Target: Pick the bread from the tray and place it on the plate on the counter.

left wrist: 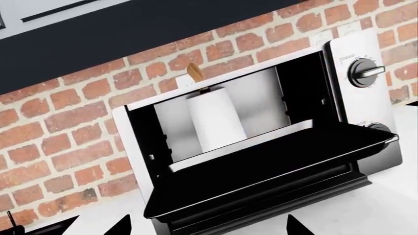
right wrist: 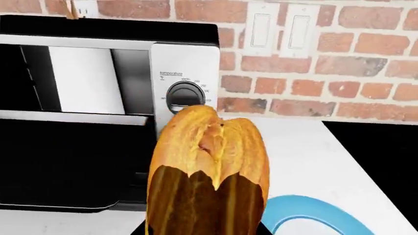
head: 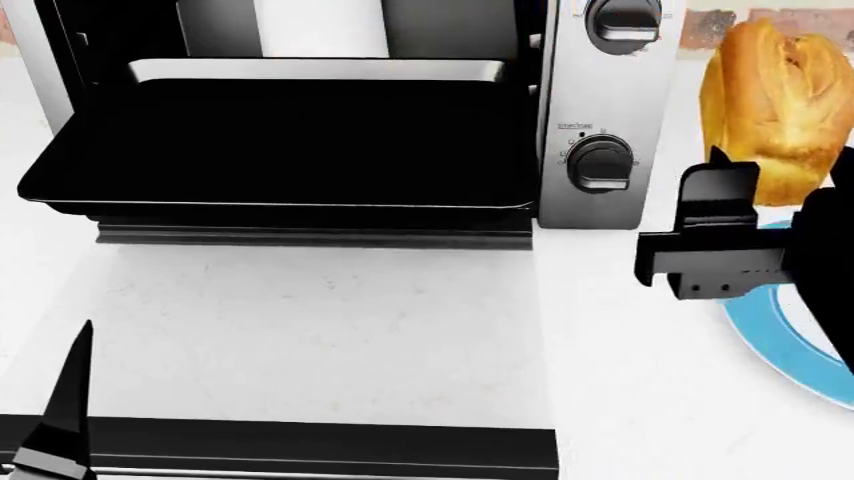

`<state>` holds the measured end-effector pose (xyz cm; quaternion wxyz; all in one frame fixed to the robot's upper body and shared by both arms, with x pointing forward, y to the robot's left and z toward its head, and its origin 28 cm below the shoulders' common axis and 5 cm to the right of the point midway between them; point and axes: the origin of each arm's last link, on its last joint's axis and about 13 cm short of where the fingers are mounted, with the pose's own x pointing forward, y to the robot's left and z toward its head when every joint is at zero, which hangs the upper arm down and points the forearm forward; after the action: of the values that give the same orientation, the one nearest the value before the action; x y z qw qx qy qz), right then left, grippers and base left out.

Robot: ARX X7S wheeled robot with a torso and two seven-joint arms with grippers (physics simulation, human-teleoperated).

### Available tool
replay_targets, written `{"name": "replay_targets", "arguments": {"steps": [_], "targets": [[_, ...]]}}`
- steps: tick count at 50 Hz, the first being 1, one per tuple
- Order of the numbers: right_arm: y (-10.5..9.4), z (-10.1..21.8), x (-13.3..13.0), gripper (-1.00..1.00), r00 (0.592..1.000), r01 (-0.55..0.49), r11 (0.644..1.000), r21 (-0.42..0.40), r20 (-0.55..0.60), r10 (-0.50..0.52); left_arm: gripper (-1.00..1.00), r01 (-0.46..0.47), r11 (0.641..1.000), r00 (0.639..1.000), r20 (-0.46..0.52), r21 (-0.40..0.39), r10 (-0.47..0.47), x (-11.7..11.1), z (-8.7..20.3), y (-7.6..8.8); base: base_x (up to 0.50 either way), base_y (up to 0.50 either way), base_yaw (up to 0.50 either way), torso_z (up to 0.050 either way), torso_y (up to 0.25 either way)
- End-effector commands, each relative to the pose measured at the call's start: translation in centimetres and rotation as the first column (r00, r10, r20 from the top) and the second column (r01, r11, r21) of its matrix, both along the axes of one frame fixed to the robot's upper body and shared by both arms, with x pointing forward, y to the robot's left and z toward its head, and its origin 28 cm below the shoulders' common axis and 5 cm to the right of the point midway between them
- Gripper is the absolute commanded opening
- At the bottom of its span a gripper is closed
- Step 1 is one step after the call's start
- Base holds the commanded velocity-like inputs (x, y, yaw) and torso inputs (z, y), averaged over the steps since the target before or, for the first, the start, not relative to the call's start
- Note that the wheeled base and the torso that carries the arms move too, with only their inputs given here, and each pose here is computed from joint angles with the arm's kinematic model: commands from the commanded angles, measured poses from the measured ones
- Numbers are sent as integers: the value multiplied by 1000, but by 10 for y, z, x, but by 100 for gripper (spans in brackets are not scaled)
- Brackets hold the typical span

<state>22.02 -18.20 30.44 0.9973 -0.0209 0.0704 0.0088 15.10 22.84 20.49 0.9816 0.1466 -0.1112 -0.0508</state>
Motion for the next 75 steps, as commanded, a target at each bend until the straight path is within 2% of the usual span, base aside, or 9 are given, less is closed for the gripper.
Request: {"name": "replay_targets", "arguments": {"steps": [1,17,30,45,59,75], "targets": [[-27,-6,-4,-100,993,117,993,16,-12,-117,100,5,1000,1000,-2,1,-5,1,0,-1,0,0,0,0,0],[-50,-30,18,-100,965,225,974,28,-143,-219,100,12,1000,1000,-4,7,-12,4,1,-4,0,0,0,0,0],[-60,-42,39,-100,940,270,963,-14,-212,-267,100,8,1000,1000,-7,10,-8,3,0,-4,0,0,0,0,0],[-69,-45,65,-100,919,298,954,-35,-261,-297,100,8,1000,1000,-10,13,-8,5,1,-6,0,0,0,0,0],[-71,-51,89,-100,911,289,957,-30,-299,-285,100,10,1000,1000,-9,28,-10,7,5,-8,0,0,0,0,1],[-81,-61,94,-100,895,313,950,-20,-327,-302,100,7,999,1000,-15,36,-7,6,5,-10,0,0,0,0,0]]}}
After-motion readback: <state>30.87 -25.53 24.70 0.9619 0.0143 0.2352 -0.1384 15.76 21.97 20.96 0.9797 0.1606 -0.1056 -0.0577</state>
